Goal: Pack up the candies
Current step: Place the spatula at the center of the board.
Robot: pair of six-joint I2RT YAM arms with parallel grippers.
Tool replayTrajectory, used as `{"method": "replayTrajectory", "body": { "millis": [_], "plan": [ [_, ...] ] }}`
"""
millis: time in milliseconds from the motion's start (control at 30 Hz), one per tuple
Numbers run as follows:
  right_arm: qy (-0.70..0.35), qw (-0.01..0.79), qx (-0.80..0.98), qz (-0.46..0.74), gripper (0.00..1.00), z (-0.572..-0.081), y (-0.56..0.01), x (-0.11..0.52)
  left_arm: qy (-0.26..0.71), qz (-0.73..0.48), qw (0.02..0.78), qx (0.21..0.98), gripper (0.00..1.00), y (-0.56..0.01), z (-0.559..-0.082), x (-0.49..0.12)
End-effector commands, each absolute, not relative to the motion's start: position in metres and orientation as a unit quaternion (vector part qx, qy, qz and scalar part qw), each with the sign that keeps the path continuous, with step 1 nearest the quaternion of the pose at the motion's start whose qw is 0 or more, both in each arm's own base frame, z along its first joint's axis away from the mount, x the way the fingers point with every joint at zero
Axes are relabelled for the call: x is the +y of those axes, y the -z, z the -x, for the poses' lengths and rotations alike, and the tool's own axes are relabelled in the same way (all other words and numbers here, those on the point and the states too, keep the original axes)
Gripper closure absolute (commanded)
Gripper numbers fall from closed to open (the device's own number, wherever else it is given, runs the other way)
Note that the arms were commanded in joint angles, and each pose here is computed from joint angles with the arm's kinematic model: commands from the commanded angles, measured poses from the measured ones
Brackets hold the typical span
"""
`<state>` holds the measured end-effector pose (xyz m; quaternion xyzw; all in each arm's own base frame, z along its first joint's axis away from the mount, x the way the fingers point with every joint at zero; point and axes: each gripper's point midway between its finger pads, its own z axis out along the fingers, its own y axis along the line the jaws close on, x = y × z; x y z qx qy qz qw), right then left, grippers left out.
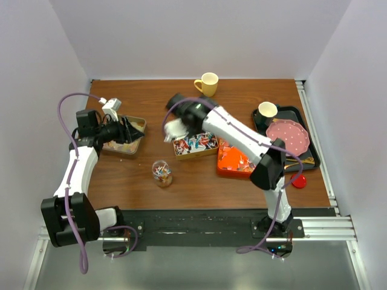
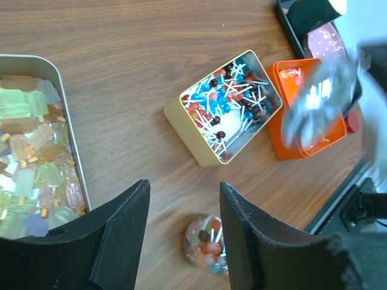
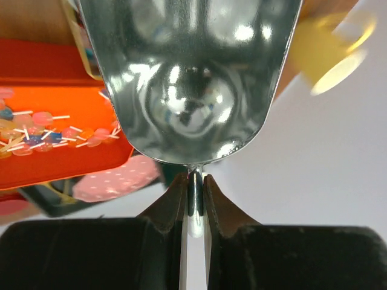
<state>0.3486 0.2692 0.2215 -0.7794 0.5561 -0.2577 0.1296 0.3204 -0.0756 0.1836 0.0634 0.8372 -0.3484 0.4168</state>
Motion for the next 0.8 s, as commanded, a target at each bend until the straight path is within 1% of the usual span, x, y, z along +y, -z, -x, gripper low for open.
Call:
{"method": "replayTrajectory", "body": {
  "millis": [0,33,167,267,400,467,533,600,667,733,767],
  "plan": [
    [0.184,0.161,0.675,0.696,1.00,-0.387,-0.226,0.213,0.327,-0.099,0.445,0.828,0.43,-0.203,-0.332,-0.076],
    [0.177,0.158,0.699,0.674,1.00,-0.402,-0.220,0.193,0.336,-0.100,0.435,0.829,0.42,-0.200,-0.333,-0.079],
    [0.165,0.144,0.729,0.649,1.00,-0.438,-0.184,0.166,0.353,-0.113,0.400,0.838,0.42,-0.184,-0.331,-0.087],
    [0.161,0.128,0.742,0.638,1.00,-0.458,-0.155,0.148,0.349,-0.141,0.402,0.835,0.39,-0.184,-0.332,-0.088],
    [0.147,0.102,0.743,0.644,1.00,-0.471,-0.124,0.134,0.361,-0.183,0.409,0.818,0.34,-0.192,-0.331,-0.097],
    [0.151,0.089,0.738,0.651,1.00,-0.474,-0.115,0.129,0.370,-0.194,0.404,0.814,0.33,-0.193,-0.331,-0.103],
    [0.145,0.076,0.731,0.663,1.00,-0.474,-0.104,0.126,0.363,-0.203,0.399,0.817,0.30,-0.190,-0.333,-0.105],
    [0.147,0.073,0.728,0.665,1.00,-0.476,-0.093,0.123,0.349,-0.211,0.395,0.823,0.25,-0.186,-0.335,-0.105],
    [0.153,0.069,0.726,0.667,1.00,-0.479,-0.089,0.120,0.343,-0.208,0.390,0.829,0.23,-0.183,-0.340,-0.104],
    [0.149,0.062,0.727,0.667,0.97,-0.479,-0.084,0.115,0.343,-0.203,0.390,0.830,0.20,-0.184,-0.343,-0.104],
    [0.148,0.059,0.728,0.667,0.88,-0.478,-0.080,0.113,0.342,-0.204,0.391,0.830,0.19,-0.185,-0.344,-0.105]
  ]
}}
